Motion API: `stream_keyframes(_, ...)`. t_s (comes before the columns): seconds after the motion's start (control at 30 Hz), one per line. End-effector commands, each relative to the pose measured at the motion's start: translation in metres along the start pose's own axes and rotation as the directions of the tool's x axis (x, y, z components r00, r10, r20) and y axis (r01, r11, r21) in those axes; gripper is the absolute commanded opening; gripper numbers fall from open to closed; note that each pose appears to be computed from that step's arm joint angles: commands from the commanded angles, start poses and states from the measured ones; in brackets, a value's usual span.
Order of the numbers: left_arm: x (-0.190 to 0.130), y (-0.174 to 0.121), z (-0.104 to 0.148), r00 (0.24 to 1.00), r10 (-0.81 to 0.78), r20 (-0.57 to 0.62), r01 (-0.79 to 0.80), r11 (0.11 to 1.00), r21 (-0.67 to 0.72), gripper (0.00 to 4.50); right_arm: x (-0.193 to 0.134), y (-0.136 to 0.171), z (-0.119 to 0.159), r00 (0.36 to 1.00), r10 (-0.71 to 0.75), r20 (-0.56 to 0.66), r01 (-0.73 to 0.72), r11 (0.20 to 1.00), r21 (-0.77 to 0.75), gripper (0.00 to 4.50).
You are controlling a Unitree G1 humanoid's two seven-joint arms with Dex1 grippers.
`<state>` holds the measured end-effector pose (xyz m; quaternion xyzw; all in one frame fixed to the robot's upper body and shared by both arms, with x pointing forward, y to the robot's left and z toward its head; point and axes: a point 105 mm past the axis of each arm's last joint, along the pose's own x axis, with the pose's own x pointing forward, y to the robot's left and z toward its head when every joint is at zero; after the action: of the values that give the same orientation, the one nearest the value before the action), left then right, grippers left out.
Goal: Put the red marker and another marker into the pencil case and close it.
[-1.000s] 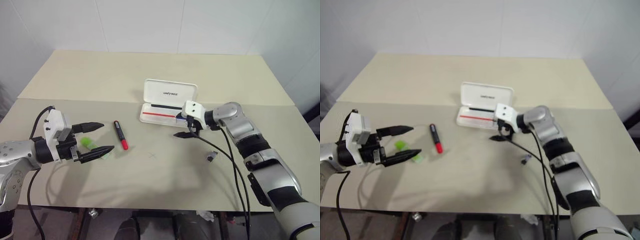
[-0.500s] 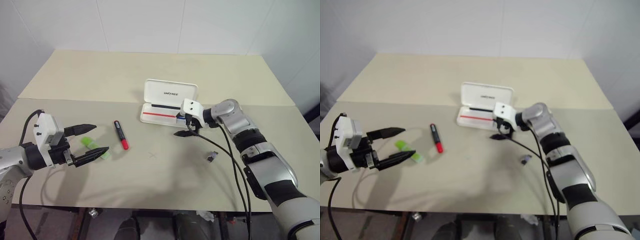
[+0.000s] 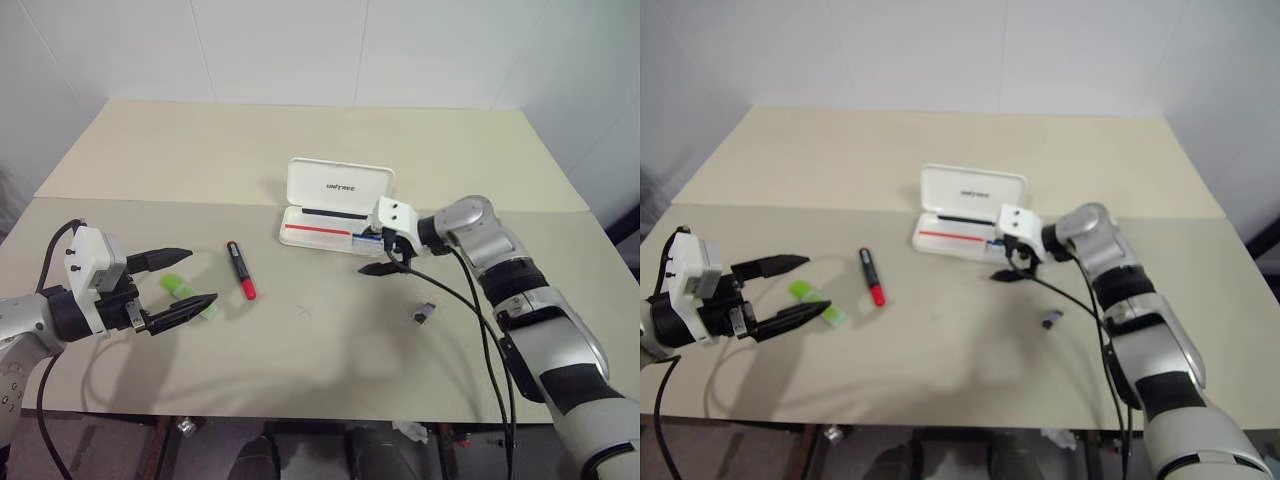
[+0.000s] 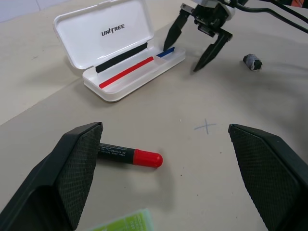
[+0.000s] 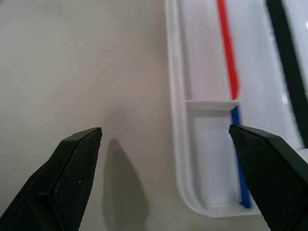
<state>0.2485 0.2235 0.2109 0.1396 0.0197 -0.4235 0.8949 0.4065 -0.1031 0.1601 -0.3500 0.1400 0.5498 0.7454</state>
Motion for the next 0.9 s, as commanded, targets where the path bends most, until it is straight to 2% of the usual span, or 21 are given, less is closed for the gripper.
stream_keyframes(0.03, -0.002, -0.003, 0.011, 1.000, -0.001, 0.023, 0.000, 0.999, 0.042, 4.46, 0.002, 0.003, 0.013, 0.999, 0.022, 0.024, -0.021, 0.999, -0.038, 4.50)
stream_keyframes(0.27, -0.002, -0.004, 0.011, 1.000, 0.005, 0.025, -0.006, 0.999, 0.044, 4.46, 0.013, 0.007, 0.015, 0.998, 0.059, -0.010, -0.059, 0.997, -0.057, 4.50)
stream_keyframes(0.4, -0.004, -0.006, 0.011, 1.000, 0.013, 0.027, -0.015, 0.999, 0.043, 4.50, 0.018, 0.000, 0.012, 0.997, 0.029, -0.068, -0.032, 0.998, -0.046, 3.50)
stream_keyframes(0.73, -0.006, -0.006, 0.011, 0.999, 0.024, 0.025, -0.025, 0.999, 0.044, 4.50, 0.010, -0.011, 0.029, 1.000, -0.020, 0.007, 0.021, 0.996, -0.092, 0.04)
stream_keyframes(0.9, -0.004, -0.003, 0.011, 1.000, 0.018, 0.025, -0.019, 0.999, 0.042, 4.50, 0.001, -0.013, 0.038, 0.994, -0.045, 0.098, 0.057, 0.991, -0.122, 0.04)
